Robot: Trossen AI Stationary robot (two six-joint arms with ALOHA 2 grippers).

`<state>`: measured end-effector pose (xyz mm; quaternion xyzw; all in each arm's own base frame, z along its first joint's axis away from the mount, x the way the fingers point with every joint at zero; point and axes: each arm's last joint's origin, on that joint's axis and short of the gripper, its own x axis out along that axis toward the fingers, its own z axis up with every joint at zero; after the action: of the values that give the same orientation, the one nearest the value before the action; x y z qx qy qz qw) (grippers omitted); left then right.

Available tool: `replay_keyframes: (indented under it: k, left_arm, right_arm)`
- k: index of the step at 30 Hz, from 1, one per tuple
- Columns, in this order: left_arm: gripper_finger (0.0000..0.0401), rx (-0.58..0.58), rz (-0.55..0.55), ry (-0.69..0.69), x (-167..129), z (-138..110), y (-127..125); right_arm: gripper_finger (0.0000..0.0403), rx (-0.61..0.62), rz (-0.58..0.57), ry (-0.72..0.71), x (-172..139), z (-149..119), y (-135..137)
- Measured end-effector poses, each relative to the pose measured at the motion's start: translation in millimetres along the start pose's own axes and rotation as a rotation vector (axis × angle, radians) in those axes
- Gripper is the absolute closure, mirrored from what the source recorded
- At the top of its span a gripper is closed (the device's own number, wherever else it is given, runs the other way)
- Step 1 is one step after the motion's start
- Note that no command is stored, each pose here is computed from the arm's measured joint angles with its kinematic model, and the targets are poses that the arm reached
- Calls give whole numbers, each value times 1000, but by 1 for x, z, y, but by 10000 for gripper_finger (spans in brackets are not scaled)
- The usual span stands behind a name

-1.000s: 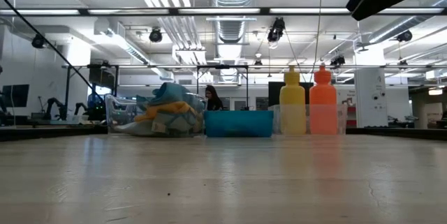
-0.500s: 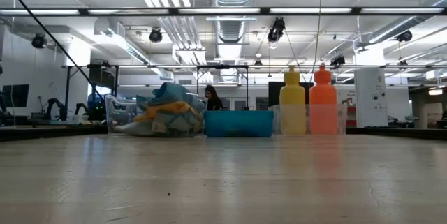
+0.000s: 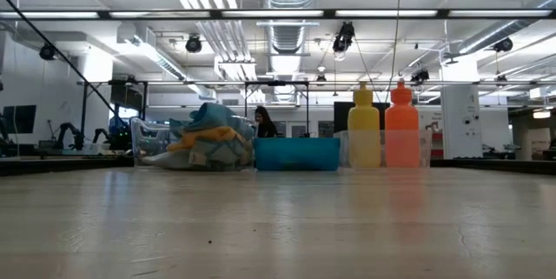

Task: Pick & Place Sports Items
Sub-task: Return to Home Position

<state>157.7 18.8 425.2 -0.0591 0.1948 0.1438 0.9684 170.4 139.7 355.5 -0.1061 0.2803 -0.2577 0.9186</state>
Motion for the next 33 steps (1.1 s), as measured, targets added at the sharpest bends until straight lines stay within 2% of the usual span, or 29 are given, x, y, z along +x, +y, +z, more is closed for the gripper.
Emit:
replay_keyframes:
  k: [2, 3, 7, 11, 16, 19, 22, 25, 27, 28, 33]
  left_arm:
    - [383, 25, -16, 4, -15, -5, 3]
    - [381, 42, -15, 14, -22, -8, 5]
    - [383, 112, -13, 24, -42, -27, 11]
    - [397, 162, -58, -22, -46, -51, 14]
    - [387, 193, -206, -96, -50, -85, 15]
    - [387, 184, -233, -180, -49, -104, 17]
    - [387, 170, -243, -236, -46, -124, 19]
    - [387, 141, -286, -281, -38, -147, 20]
    - [387, 126, -318, -316, -33, -160, 20]
    - [387, 122, -329, -328, -31, -166, 20]
    - [387, 84, -347, -382, -26, -187, 22]
  right_arm:
    - [365, 42, 27, -24, -9, 0, -26]
    - [379, 63, 40, -37, -12, -2, -39]
    - [381, 172, 65, -152, -17, -16, -75]
    - [381, 211, 157, -247, -12, -41, -93]
    - [381, 267, 390, -420, -2, -78, -102]
    - [381, 300, 528, -581, 3, -100, -107]
    - [381, 308, 619, -728, 10, -123, -107]
    - [381, 315, 652, -811, 19, -146, -105]
    - [381, 311, 640, -817, 26, -157, -98]
    - [381, 303, 626, -820, 28, -158, -95]
    - [381, 234, 699, -831, 34, -163, -83]
